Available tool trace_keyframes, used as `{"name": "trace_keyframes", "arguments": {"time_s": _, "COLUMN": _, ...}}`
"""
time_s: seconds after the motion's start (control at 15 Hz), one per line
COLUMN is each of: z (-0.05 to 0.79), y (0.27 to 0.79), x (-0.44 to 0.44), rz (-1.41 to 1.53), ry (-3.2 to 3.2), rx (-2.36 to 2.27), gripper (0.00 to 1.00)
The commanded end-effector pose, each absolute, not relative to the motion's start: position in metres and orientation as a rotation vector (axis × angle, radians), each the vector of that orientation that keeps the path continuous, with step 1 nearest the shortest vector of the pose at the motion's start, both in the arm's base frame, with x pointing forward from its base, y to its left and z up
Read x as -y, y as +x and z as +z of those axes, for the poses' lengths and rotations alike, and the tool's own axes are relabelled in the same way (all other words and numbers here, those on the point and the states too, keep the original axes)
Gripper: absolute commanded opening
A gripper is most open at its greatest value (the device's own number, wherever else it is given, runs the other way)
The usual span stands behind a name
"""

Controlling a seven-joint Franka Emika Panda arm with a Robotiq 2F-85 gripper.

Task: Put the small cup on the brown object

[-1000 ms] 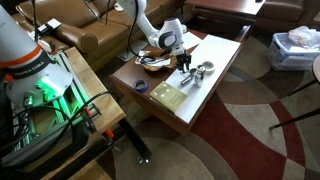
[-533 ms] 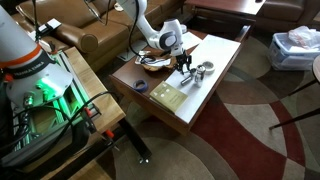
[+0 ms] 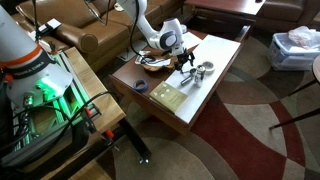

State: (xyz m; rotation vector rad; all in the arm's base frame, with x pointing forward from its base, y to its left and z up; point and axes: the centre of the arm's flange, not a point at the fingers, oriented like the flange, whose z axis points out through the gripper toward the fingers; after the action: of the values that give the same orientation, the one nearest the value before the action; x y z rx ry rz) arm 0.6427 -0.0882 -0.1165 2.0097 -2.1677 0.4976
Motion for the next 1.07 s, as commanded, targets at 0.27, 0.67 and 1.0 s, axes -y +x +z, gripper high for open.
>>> {"name": "trace_keyframes", "arguments": {"time_s": 0.27, "z": -0.149, "y": 0.644, "x": 0.088, "rz": 0.457, "ry": 1.973, "rx": 2.153, "gripper": 0.88}}
{"name": "trace_keyframes", "arguments": {"time_s": 0.67, "z": -0.098, "y": 0.624, "x": 0.103, "rz": 0.41, "ry": 2.139, "rx": 1.863, "gripper": 1.0}}
{"name": "trace_keyframes", "arguments": {"time_s": 1.0, "z": -0.08, "y": 0.604, "x": 0.108, "rz": 0.241, "ry": 2.385, "rx": 1.591, "gripper": 1.0}}
